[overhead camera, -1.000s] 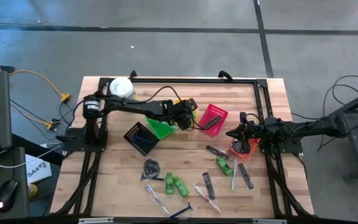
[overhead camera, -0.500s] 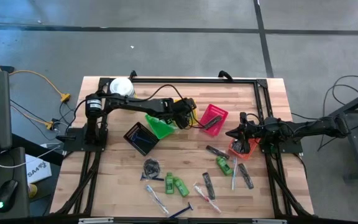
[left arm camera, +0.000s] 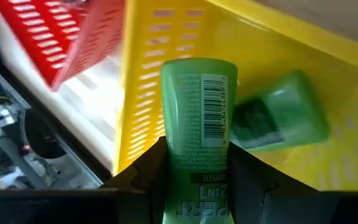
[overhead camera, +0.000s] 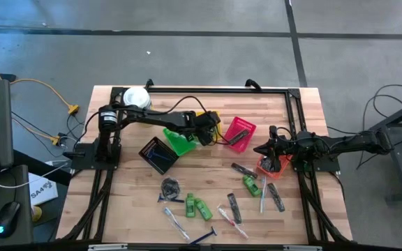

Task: Pick & Place Travel size toiletries
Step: Put the green shampoo bottle into the yellow bin, then put the blue toothbrush into the green bin

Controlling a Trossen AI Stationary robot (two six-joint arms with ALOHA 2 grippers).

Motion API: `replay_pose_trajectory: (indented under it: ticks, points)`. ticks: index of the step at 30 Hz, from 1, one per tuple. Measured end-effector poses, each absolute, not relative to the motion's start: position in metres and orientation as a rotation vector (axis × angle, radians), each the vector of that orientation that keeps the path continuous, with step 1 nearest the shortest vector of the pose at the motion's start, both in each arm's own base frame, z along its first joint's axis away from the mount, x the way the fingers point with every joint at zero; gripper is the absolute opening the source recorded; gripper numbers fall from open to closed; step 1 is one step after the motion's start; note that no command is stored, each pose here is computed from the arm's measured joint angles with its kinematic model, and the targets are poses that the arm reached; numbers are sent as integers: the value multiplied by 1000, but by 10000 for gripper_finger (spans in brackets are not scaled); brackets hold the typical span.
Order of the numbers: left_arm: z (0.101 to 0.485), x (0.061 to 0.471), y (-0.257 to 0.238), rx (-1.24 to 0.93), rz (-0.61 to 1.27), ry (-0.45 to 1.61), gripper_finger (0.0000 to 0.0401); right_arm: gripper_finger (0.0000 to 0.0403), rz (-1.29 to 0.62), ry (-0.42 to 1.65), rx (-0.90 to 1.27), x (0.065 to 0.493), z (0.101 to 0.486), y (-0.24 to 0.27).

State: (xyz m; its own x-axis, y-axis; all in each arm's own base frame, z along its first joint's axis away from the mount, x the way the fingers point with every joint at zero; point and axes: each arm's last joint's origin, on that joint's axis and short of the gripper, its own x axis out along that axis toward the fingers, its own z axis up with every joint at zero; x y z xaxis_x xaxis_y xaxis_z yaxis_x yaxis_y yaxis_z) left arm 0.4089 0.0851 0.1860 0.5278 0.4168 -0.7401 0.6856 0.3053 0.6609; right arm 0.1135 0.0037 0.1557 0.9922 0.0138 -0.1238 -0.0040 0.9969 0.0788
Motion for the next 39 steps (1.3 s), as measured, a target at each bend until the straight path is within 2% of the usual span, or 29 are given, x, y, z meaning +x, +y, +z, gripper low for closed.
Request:
replay_pose_trajectory:
  ticks: [11,21,28,33,39]
  points:
    - [185,409,85,1230,-181,1077,128,3,9,125,78,113,156,4]
    - [185,409,85,1196,-173,1073,240,3,7,124,78,113,156,4]
    - [192,403,84,1291,-34,1213,259,3,10,128,78,113,155,4]
    - [223,387,70,1247,47,1231,259,3,10,136,78,113,155,4]
    - [297,336,38,946,181,1086,255,3,10,137,78,113,155,4]
